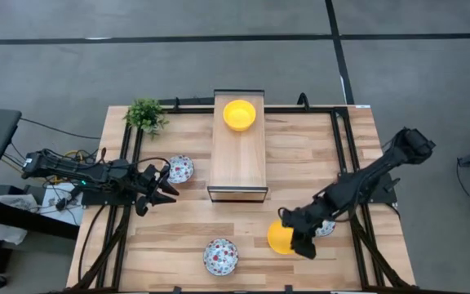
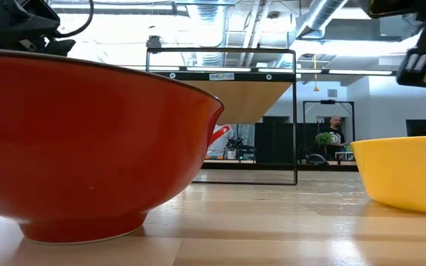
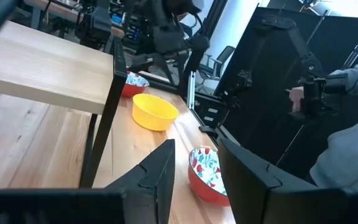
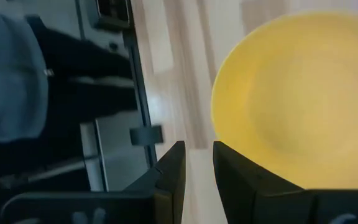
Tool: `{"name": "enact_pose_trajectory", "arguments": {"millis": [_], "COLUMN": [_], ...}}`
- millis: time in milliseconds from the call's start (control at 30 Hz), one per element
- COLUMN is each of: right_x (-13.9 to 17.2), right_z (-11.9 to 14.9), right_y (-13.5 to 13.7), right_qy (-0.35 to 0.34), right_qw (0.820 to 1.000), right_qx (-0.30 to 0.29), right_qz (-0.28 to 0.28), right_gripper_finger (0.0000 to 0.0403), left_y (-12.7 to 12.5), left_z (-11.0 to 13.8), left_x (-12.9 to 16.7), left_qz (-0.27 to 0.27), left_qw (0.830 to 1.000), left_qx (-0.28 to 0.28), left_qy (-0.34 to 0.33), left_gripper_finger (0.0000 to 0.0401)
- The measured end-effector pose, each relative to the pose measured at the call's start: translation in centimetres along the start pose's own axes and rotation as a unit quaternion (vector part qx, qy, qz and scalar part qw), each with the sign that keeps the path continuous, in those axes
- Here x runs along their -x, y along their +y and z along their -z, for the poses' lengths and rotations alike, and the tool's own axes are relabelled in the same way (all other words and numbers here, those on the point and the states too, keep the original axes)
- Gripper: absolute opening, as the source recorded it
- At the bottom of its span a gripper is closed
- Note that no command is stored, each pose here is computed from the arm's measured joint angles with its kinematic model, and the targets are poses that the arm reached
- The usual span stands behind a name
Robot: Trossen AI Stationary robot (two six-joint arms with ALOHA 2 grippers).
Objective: Pick & Place Mini bowls
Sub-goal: Stack the yellow bowl on top of the yellow bowl on the shelf
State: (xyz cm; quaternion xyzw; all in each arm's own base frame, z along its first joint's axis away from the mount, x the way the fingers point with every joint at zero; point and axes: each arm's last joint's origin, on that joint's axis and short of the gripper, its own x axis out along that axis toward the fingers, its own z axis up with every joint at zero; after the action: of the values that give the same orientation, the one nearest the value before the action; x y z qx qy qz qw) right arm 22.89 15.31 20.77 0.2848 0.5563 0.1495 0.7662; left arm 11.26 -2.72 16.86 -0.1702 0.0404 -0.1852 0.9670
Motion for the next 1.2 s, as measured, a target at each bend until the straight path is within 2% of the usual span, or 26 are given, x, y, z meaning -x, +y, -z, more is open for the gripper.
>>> {"name": "enact_pose_trajectory", "arguments": {"millis": [133,300,433,700,1100,1200], "right_x": [-1.0,-2.7,-4.2,-6.3,-6.6,-6.6], "right_z": [-0.2,-0.7,-1.1,-1.6,-1.9,-1.9], "right_y": [0.8,1.5,1.3,0.4,0.4,0.4], "right_qy": [0.037,0.073,0.106,0.152,0.145,0.145], "right_qw": [0.999,0.989,0.982,0.972,0.969,0.969], "right_qx": [0.038,0.12,0.143,0.135,0.141,0.141], "right_qz": [0.012,0.035,0.062,0.119,0.143,0.143], "right_gripper_finger": [0.0071,0.0071,0.0071,0.0071,0.007,0.006], "left_y": [0.0,0.0,0.0,0.0,0.0,0.0], "left_z": [0.0,0.0,0.0,0.0,0.1,0.1], "left_x": [0.0,0.0,0.0,0.0,0.0,0.0], "left_qz": [0.0,-0.001,-0.001,-0.001,-0.001,-0.001], "left_qw": [1.0,1.0,1.0,1.0,1.0,1.0], "left_qx": [0.0,0.003,0.014,0.016,0.016,0.016], "left_qy": [0.001,0.002,0.002,0.002,0.003,0.004], "left_gripper_finger": [0.0121,0.0121,0.0121,0.0121,0.0121,0.0121]}}
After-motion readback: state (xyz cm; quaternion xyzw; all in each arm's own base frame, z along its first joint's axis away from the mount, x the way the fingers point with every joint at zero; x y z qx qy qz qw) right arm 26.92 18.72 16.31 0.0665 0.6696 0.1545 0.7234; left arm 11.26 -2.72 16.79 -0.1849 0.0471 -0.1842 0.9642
